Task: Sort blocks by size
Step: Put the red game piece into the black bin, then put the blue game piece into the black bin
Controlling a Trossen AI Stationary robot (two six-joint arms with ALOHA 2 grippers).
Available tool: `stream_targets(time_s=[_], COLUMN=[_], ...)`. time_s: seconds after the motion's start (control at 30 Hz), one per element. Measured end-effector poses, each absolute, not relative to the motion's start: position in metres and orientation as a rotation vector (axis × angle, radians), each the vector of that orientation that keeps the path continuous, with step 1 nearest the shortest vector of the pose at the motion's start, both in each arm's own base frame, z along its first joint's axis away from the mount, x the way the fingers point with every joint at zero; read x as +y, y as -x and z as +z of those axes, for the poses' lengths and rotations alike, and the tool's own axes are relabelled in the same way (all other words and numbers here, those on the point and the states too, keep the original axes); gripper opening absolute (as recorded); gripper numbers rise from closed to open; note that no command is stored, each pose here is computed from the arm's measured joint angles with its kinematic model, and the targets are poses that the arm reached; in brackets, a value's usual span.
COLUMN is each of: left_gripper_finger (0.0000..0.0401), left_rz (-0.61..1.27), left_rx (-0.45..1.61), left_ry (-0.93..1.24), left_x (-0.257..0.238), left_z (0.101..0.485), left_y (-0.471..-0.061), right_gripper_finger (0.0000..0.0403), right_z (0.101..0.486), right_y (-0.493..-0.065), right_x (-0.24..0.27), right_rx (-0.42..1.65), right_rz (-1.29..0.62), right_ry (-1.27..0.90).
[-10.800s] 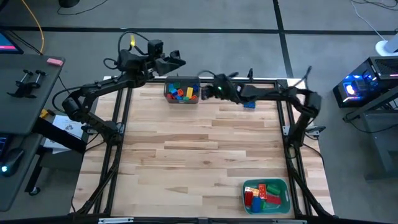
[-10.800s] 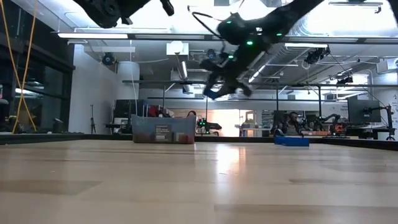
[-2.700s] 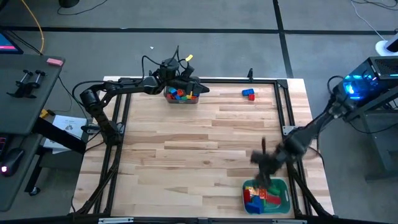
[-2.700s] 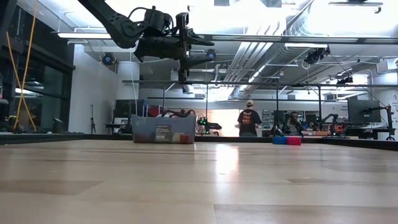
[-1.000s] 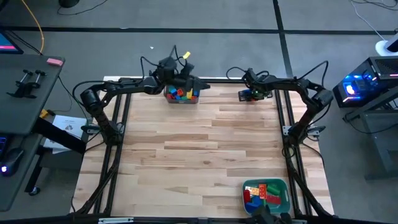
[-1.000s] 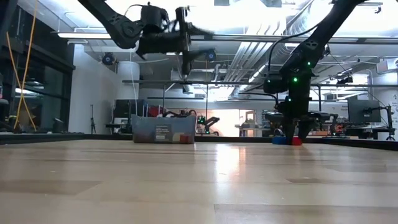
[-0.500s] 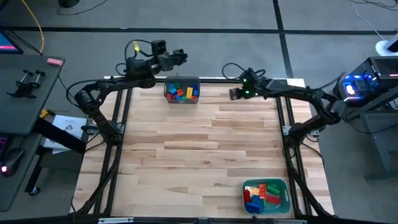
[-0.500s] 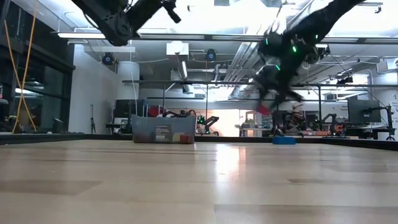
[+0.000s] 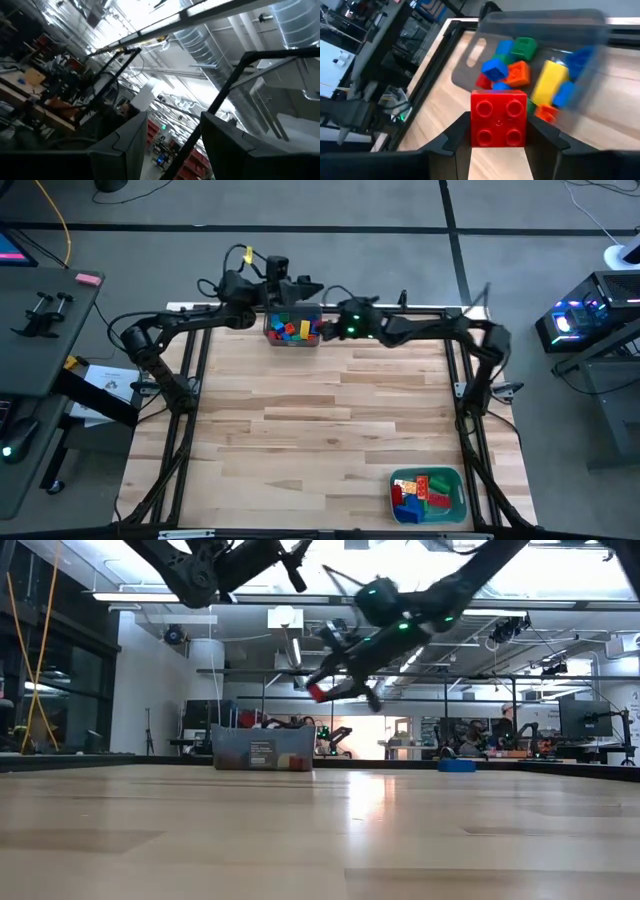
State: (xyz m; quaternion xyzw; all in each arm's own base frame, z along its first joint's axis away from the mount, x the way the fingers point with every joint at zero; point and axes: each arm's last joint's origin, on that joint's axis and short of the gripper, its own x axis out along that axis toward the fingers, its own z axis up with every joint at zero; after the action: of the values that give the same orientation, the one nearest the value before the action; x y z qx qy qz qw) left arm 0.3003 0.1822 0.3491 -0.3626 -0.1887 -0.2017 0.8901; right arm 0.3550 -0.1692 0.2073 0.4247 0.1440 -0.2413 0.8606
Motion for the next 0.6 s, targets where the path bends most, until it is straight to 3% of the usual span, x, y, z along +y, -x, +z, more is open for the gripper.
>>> stream_targets(time_s=[0.33,0.6], left_gripper_finger=[0.0171,0.0171], left_rz=[-0.447,-0.447], left_rx=[-0.394,-0.397], left_ry=[0.737,0.730], left_x=[0.174,0.174], left_z=[0.350,0.351], left_y=[-0.304,-0.303], right_gripper_finger=[0.0140,0.0299], right_z=[0.208,0.232], right_y=[-0.411,-0.411], right_x=[-0.207,-0.216], right_rx=[0.343,0.481], right_rz=[-0.497,-0.467], right_ry=[-0.856,-0.725])
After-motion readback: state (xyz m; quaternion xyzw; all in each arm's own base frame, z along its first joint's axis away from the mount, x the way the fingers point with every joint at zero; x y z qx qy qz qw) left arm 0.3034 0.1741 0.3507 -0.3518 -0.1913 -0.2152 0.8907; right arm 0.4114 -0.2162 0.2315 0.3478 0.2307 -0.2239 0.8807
